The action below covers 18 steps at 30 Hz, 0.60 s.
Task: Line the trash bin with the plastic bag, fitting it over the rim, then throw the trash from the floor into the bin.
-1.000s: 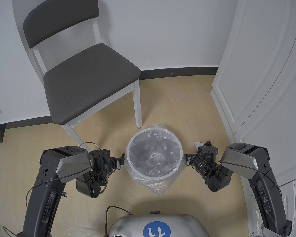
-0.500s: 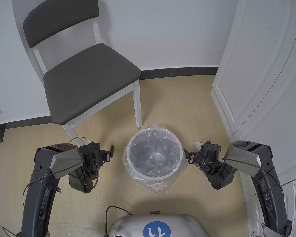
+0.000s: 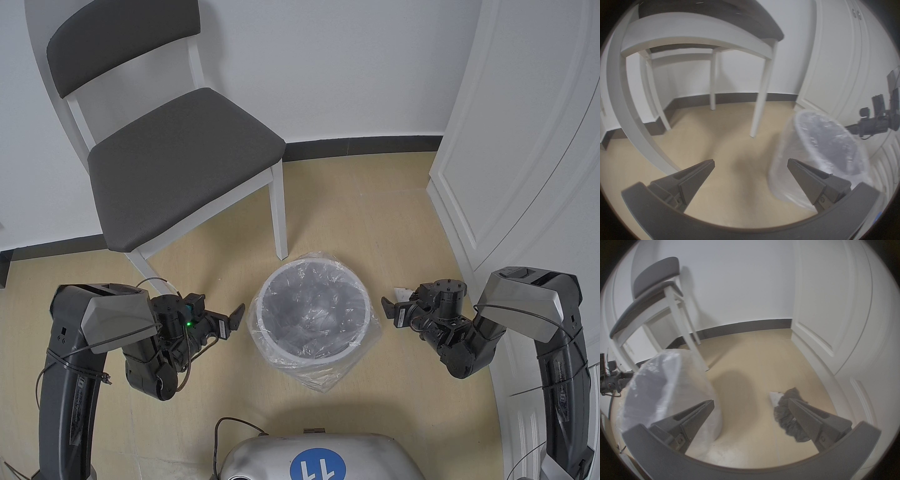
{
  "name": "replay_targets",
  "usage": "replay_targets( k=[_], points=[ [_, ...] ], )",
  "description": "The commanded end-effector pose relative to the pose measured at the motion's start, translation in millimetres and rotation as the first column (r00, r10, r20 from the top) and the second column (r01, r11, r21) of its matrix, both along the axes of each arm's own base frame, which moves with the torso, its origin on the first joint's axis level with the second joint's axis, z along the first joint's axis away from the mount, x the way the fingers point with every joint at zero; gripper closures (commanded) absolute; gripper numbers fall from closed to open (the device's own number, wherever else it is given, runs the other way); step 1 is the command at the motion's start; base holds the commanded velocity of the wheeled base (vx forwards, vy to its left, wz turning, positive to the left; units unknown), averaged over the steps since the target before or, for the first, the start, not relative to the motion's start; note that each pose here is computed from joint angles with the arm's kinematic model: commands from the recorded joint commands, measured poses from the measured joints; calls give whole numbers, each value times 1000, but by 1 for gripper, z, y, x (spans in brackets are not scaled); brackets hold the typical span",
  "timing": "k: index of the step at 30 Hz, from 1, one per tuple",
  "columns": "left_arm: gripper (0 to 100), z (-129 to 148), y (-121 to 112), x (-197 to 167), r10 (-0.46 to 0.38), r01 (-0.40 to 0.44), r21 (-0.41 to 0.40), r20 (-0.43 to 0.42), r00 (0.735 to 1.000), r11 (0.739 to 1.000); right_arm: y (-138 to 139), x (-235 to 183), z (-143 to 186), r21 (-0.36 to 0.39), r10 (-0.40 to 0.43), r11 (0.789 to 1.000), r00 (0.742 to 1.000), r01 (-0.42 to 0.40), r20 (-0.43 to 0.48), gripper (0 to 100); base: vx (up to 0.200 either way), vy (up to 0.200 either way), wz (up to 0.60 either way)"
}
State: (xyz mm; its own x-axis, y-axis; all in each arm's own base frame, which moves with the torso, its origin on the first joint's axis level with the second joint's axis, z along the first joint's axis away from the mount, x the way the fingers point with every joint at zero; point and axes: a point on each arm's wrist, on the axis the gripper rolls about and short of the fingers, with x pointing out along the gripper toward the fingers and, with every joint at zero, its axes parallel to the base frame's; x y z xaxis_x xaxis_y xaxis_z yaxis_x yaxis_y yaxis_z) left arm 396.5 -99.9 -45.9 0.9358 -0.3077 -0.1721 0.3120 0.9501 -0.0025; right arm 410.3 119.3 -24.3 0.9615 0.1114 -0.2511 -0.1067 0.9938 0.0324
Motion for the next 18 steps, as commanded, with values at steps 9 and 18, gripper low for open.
replay_targets(
  k=[9,18],
  points=[
    [0,-1,-17,-21,-102,101,-19,-61,993,995,31,-24,-7,-13,107,994,993,-108,-51,0,0,0,0],
    [0,-17,-20,-24,-105,105,-4,-98,990,994,36,-28,-32,-30,122,992,986,-126,-112,0,0,0,0]
  ],
)
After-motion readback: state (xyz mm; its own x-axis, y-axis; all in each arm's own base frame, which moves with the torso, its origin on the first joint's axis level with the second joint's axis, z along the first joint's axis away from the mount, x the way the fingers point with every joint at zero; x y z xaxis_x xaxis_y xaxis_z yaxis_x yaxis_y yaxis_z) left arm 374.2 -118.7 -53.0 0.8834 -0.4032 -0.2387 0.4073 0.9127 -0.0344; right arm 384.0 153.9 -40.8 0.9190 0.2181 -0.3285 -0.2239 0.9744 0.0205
